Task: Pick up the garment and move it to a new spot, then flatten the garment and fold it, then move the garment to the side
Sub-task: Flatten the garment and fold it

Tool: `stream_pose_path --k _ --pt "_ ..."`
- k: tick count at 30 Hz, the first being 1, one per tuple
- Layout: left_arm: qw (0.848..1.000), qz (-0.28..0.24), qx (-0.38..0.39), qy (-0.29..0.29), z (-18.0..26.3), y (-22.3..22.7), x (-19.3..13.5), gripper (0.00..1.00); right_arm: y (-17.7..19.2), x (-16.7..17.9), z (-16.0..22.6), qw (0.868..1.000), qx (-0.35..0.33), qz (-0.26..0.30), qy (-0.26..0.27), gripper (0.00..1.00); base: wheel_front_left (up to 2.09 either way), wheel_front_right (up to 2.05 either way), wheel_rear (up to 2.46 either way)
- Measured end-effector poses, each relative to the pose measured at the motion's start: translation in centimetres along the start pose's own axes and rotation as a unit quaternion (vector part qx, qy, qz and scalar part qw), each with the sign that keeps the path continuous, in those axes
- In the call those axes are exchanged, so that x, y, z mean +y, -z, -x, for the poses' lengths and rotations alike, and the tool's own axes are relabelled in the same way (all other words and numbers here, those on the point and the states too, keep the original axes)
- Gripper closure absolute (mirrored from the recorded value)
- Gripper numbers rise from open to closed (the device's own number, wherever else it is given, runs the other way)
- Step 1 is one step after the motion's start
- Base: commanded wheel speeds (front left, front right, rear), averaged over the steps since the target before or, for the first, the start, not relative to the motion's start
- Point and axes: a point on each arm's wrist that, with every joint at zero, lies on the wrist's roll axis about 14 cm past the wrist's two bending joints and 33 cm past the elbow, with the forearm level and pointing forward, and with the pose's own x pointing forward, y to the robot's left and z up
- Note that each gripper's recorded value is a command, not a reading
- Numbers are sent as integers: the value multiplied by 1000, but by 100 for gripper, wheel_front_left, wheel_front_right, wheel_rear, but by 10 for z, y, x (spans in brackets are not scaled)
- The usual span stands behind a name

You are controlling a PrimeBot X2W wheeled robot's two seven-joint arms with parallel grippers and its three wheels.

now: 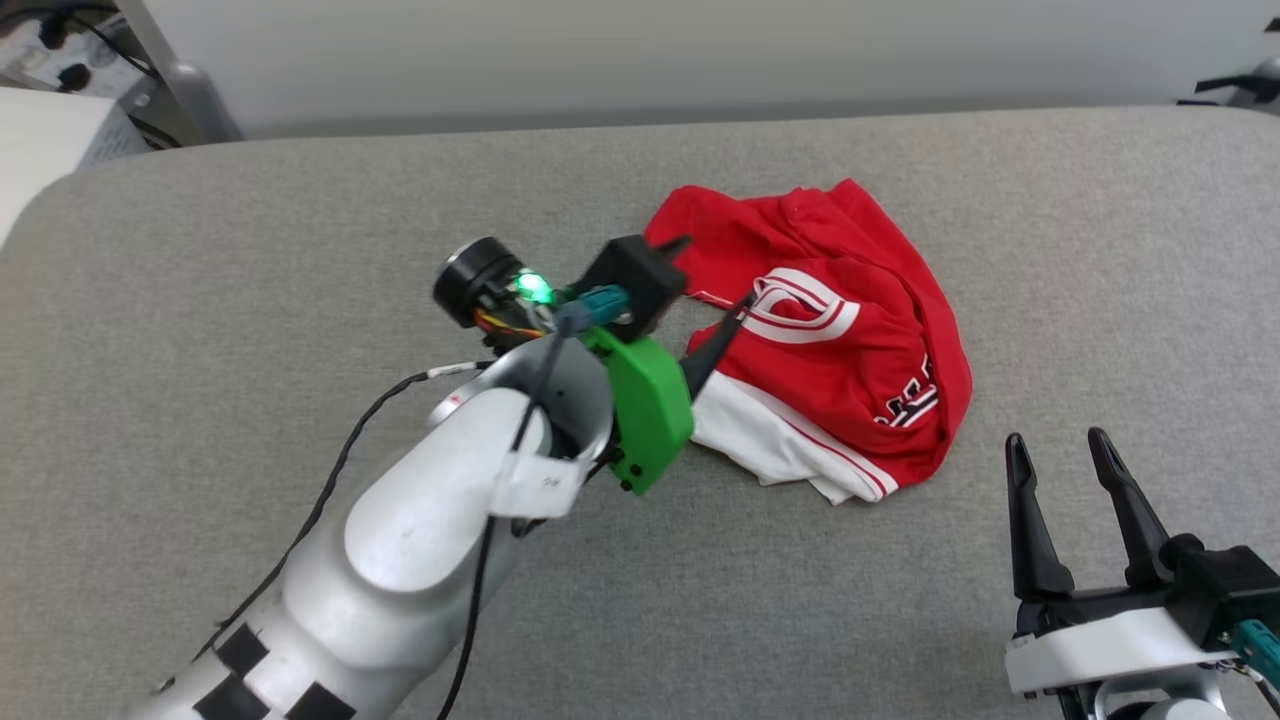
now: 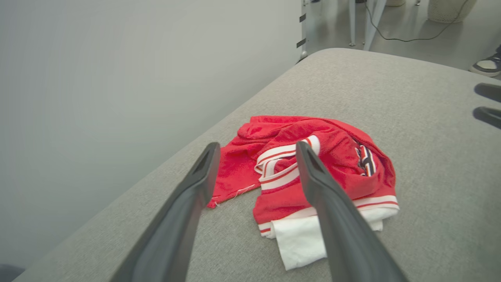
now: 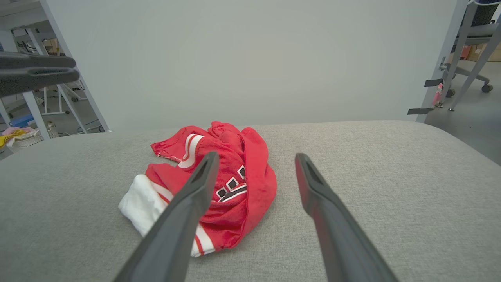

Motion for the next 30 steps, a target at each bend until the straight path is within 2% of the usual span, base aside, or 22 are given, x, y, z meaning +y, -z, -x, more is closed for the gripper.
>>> stream_pose_path --k 6,13,21,24,28,30 --pt "990 -13 112 83 -24 30 -31 0 3 -7 -11 1000 0 2 8 0 0 0 0" --pt "951 -40 243 186 -22 91 -76 0 10 -22 -21 1000 8 10 28 0 0 0 0" --pt "922 -52 329 197 -23 142 -65 0 19 -30 -30 999 17 15 37 0 0 0 0" --pt "906 -62 365 205 -18 158 -69 0 23 -33 -32 999 21 14 41 0 0 0 0" --pt "887 -88 399 217 -12 170 -72 0 29 -38 -31 998 31 16 48 0 0 0 0" --pt "882 -92 406 221 -10 172 -74 0 30 -40 -30 998 33 18 52 0 0 0 0"
